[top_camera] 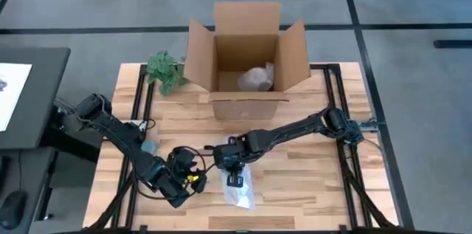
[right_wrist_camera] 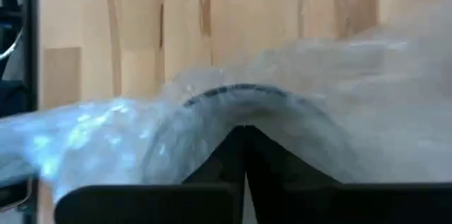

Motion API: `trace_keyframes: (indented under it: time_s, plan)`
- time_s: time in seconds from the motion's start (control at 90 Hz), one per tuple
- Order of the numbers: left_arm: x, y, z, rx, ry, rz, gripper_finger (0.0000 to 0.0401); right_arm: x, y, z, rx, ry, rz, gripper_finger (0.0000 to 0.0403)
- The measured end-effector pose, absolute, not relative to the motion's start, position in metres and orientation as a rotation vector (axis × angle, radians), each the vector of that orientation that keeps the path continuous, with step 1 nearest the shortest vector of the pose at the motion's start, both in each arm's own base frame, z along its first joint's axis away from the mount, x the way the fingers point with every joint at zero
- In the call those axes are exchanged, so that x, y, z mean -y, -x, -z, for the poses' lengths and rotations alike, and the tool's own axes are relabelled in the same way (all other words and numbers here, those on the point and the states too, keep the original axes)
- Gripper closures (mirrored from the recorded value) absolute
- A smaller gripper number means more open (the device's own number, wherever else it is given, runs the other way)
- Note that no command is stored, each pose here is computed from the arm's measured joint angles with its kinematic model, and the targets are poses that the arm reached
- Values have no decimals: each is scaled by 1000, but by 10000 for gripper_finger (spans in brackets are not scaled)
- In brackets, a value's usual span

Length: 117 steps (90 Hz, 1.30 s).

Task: Wrap mug
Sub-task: Wrap the blue mug with bubble wrap

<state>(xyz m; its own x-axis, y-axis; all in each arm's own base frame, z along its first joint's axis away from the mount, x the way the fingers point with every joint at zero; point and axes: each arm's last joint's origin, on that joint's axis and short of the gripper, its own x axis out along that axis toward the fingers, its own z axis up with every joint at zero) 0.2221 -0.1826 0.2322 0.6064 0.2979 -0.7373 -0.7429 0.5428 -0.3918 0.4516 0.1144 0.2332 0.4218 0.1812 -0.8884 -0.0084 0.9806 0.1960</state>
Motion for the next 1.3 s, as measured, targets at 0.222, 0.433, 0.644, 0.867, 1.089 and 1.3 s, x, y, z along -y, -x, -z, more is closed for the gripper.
trace_keyframes:
  time_s: [0.222, 0.433, 0.644, 0.867, 1.089, 1.3]
  plan:
    - [193, -213, -232, -677, 746, -628, 150, -116, -448, -255, -1158, -165, -137, 403]
    - [203, -203, -232, -697, 720, -592, 150, -128, -441, -242, -1203, -151, -171, 403]
    - [203, -200, -231, -701, 721, -605, 150, -118, -443, -211, -1220, -191, -131, 403]
    - [202, -201, -231, -700, 718, -609, 150, -106, -443, -190, -1216, -208, -108, 403]
    - [202, -200, -231, -699, 716, -611, 150, -107, -445, -195, -1220, -196, -112, 403]
    - [202, -201, -231, -696, 716, -611, 150, -114, -448, -227, -1211, -167, -131, 403]
